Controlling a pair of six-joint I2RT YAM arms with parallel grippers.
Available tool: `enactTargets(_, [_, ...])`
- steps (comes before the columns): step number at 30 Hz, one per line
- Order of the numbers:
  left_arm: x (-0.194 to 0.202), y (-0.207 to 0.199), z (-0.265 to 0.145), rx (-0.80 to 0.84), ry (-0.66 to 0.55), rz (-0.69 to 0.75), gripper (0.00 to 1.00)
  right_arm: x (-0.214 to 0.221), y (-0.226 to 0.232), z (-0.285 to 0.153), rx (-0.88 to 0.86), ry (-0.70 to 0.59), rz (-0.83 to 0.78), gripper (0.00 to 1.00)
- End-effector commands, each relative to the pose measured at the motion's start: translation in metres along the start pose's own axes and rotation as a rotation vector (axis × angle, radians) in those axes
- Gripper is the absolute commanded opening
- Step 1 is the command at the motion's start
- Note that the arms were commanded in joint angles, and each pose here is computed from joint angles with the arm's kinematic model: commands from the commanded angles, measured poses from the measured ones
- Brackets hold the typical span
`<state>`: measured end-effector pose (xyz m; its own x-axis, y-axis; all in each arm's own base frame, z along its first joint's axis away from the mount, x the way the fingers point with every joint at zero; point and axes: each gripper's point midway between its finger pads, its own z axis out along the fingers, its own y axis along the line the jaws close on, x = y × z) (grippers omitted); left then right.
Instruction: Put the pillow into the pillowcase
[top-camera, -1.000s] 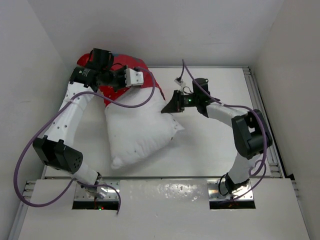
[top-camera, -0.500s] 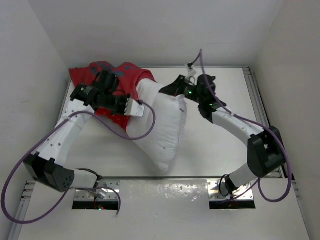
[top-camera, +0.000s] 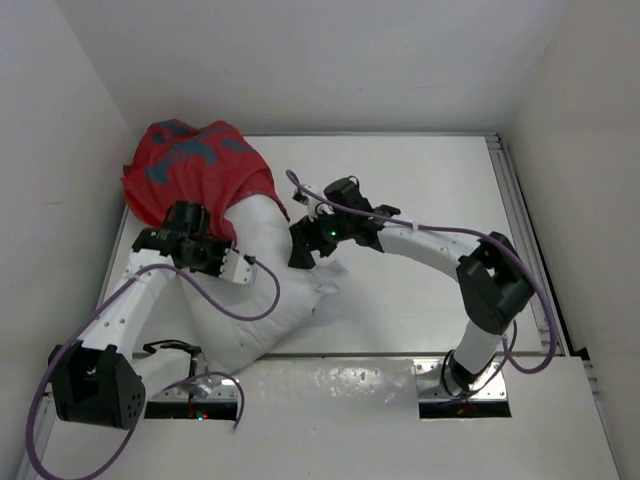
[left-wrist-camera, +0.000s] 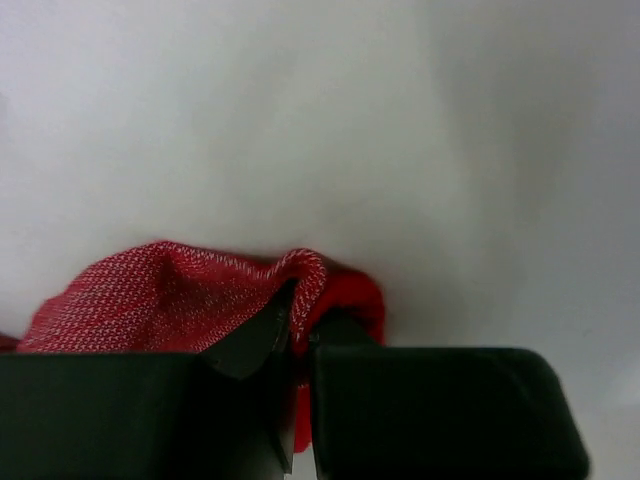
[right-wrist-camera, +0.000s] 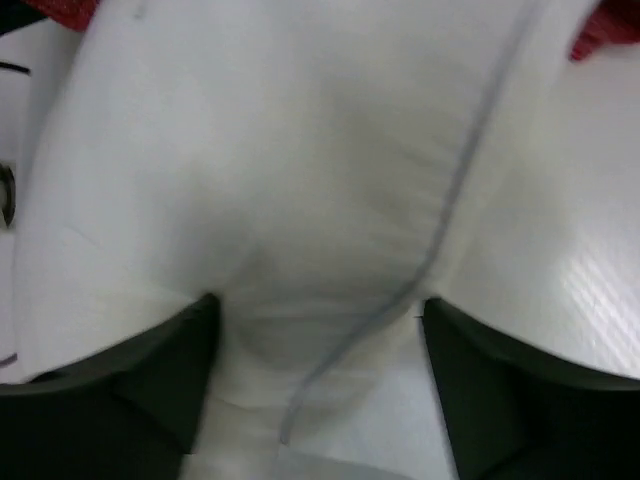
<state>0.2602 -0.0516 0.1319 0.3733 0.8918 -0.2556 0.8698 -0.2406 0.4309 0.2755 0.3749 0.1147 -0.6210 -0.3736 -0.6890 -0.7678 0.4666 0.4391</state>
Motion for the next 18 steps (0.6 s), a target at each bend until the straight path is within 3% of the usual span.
enactTargets(1, [0.014, -0.028, 0.014, 0.042, 0.031, 0.167, 0.0, -0.006, 0.014, -0.037, -0.056, -0.04, -0.116, 0.9])
enactTargets(3, [0.023, -0.046, 0.023, 0.076, 0.057, 0.19, 0.0, -0.035, -0.004, -0.063, -0.03, -0.153, -0.058, 0.99])
enactTargets(5, [0.029, -0.052, 0.027, 0.089, 0.083, 0.217, 0.0, -0.058, -0.016, -0.084, -0.06, -0.244, 0.012, 0.99])
enactTargets(6, [0.031, -0.057, 0.03, 0.101, 0.083, 0.214, 0.0, -0.085, -0.039, -0.104, -0.043, -0.35, 0.091, 0.99])
enactTargets(9, [0.034, -0.067, 0.032, 0.127, 0.091, 0.203, 0.0, -0.12, -0.08, -0.116, -0.037, -0.453, 0.215, 0.97])
enactTargets(12, [0.042, -0.071, 0.03, 0.129, 0.118, 0.187, 0.0, -0.134, -0.11, -0.087, -0.033, -0.451, 0.317, 0.63])
enactTargets(13, [0.043, -0.071, 0.029, 0.124, 0.124, 0.173, 0.0, -0.136, -0.117, -0.077, -0.038, -0.447, 0.354, 0.36])
enactTargets(14, [0.045, -0.068, 0.025, 0.108, 0.131, 0.16, 0.0, -0.13, -0.133, -0.055, -0.047, -0.434, 0.464, 0.26])
enactTargets(15, [0.044, -0.068, 0.024, 0.108, 0.131, 0.15, 0.0, -0.141, -0.14, -0.05, -0.054, -0.461, 0.495, 0.25])
enactTargets(18, [0.043, -0.063, 0.018, 0.08, 0.131, 0.095, 0.0, -0.155, -0.147, -0.02, -0.182, -0.521, 0.606, 0.54])
